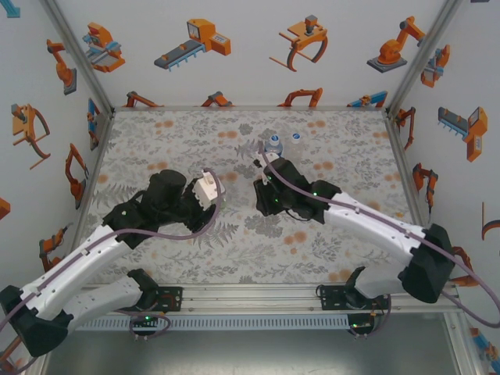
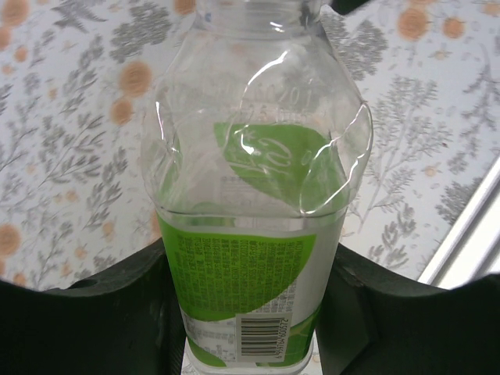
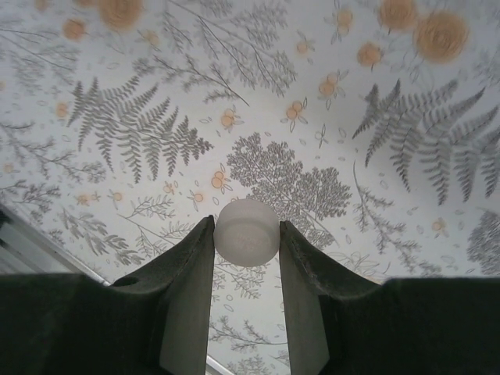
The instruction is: Screw on the bottle caps
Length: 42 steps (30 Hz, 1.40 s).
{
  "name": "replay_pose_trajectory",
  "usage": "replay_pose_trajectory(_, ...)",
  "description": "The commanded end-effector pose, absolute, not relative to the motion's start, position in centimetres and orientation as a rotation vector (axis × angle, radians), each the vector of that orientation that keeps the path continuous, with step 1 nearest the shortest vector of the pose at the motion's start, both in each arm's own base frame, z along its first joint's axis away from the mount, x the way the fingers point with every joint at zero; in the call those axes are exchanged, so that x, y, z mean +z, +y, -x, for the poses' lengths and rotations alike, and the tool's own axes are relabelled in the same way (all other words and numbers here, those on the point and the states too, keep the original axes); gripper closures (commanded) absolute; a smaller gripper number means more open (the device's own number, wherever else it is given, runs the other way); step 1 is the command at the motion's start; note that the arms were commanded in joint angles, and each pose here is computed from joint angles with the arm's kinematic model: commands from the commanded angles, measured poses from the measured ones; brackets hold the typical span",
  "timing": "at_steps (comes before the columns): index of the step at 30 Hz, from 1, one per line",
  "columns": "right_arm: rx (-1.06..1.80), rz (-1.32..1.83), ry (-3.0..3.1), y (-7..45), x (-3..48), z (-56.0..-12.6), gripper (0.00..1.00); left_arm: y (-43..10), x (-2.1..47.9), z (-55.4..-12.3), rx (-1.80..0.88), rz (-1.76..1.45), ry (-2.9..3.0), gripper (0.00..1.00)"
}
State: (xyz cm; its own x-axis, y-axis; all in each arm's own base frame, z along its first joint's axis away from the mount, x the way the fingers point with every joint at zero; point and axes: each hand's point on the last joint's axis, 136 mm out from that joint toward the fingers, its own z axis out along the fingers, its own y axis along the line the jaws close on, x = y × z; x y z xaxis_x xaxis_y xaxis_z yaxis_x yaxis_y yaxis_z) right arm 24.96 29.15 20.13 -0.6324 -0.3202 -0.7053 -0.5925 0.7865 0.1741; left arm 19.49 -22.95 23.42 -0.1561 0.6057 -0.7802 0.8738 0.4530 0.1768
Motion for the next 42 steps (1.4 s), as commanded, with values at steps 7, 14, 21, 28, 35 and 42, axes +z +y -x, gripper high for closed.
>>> replay_pose_trajectory(7, 0.72, 0.998, 1.823, 28.7, 31.3, -19.5, 0.76, -26.1, 26.7, -16.1, -0.673, -1.43, 1.727, 0.96)
replay_pose_trajectory(14, 0.852, 1.2, 1.555, 29.0, 35.4, -15.3, 0.79, -26.5, 26.3, -13.8, -0.715, -1.607, 1.587, 0.97)
replay_pose_trajectory(21, 0.934, 1.338, 1.3, 29.5, 37.5, -12.2, 0.84, -26.3, 25.8, -12.0, -0.658, -1.739, 1.503, 0.95)
replay_pose_trajectory(28, 1.023, 1.469, 1.143, 30.0, 37.7, -9.6, 0.88, -26.8, 26.0, -10.5, -0.672, -1.82, 1.473, 0.96)
replay_pose_trajectory(35, 1.039, 1.536, 1.141, 29.8, 36.4, -8.9, 0.88, -27.0, 27.0, -10.3, -0.679, -1.792, 1.416, 0.97)
replay_pose_trajectory(42, 1.017, 1.527, 1.16, 30.0, 35.9, -9.4, 0.9, -26.9, 27.4, -10.4, -0.683, -1.764, 1.428, 0.98)
